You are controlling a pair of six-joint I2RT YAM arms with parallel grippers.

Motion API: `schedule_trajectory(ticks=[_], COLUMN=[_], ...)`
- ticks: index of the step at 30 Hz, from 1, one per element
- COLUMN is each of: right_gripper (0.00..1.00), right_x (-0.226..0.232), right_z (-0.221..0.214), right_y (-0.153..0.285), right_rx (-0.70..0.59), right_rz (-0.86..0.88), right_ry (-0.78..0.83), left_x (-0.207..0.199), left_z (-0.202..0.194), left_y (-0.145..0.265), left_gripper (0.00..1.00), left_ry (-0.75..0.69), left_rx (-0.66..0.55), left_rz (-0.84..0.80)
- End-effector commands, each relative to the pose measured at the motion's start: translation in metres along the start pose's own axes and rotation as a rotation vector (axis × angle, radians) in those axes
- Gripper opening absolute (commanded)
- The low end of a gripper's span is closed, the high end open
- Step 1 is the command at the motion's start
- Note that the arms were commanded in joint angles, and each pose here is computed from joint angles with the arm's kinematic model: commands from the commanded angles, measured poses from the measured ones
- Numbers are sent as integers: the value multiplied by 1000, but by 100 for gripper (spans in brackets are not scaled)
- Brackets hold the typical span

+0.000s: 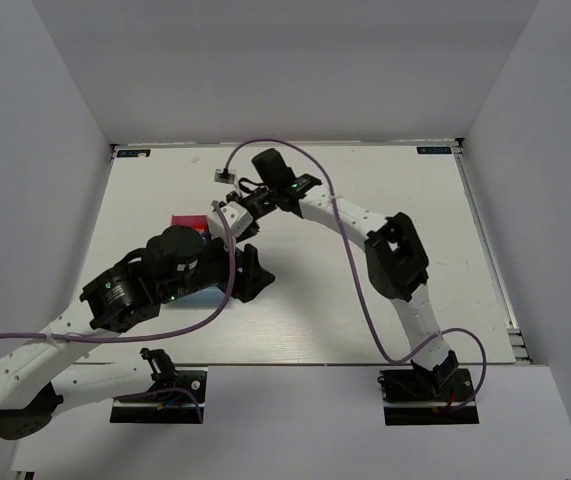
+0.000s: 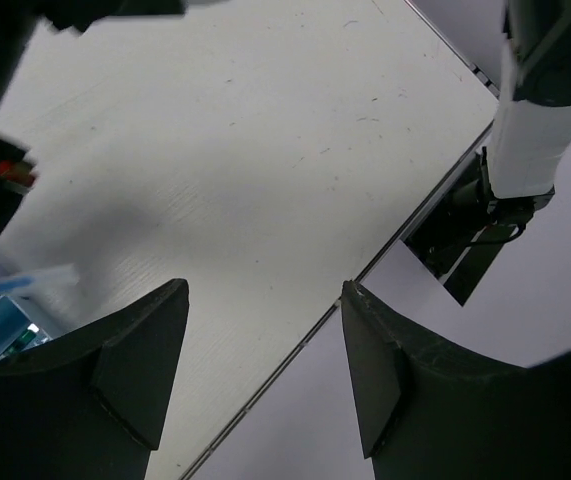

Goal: Sort the stationery into containers
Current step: Place the pen in the storage box, then reset both arms

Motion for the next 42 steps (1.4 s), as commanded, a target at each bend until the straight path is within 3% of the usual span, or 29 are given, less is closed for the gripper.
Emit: schedule_trajectory(ticks=[1, 2, 5, 10, 12, 15, 19, 26, 28, 31, 36, 37, 39, 40, 41, 42], right_gripper=[0, 0, 0, 0, 0, 0, 0, 0, 23, 44, 46, 46, 36, 27, 3, 0], right_x=[1, 8, -6, -13, -22, -24, -29, -30, -25, -17, 1, 4, 14, 15, 14, 16], right_z=[48, 76, 68, 43, 34, 12, -13, -23, -21, -17, 8, 14, 34, 36, 39, 40], right_y=[-32, -31, -55, -81, -85, -90, -92, -92, -93, -92, -81, -78, -68, -65, -61, -59], right_rx=[-157, -189, -176, -138, -128, -53, 41, 113, 122, 126, 96, 86, 62, 61, 74, 79], right_rz=[89, 112, 126, 116, 70, 58, 10, -41, -33, -28, -37, -43, -72, -89, -141, -165], right_ry=[80, 157, 138, 163, 253, 222, 317, 360, 369, 383, 420, 430, 461, 463, 463, 447], left_x=[-13, -14, -13, -11, -11, -8, -2, 1, 3, 5, 5, 6, 5, 6, 4, 2], left_z=[10, 11, 10, 9, 8, 3, -3, -9, -11, -15, -17, -18, -18, -18, -17, -16], left_y=[2, 1, 0, 3, 3, 4, 5, 8, 7, 5, 4, 5, 6, 7, 7, 9], left_gripper=[73, 73, 73, 73, 73, 73, 74, 74, 75, 75, 71, 65, 57, 52, 37, 27], left_ry=[-19, -17, -12, -21, -18, -17, -17, -1, -1, 11, 16, 16, 21, 20, 19, 20], left_rx=[-16, -13, -12, -10, -8, 0, -7, -10, -4, 13, 25, 28, 31, 31, 32, 30], left_rz=[-85, -86, -85, -77, -76, -69, -57, -51, -43, -30, -23, -19, -28, -26, -36, -52])
Point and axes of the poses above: each gripper's point midway between its finger pads, its own y axis back along the fingers, its own x axis along the line the jaws close on, z = x × y, the point moved 8 cm from there along y, back along the fingers, and after that the axes turned 12 degrees about y, right-handed, at the moved point
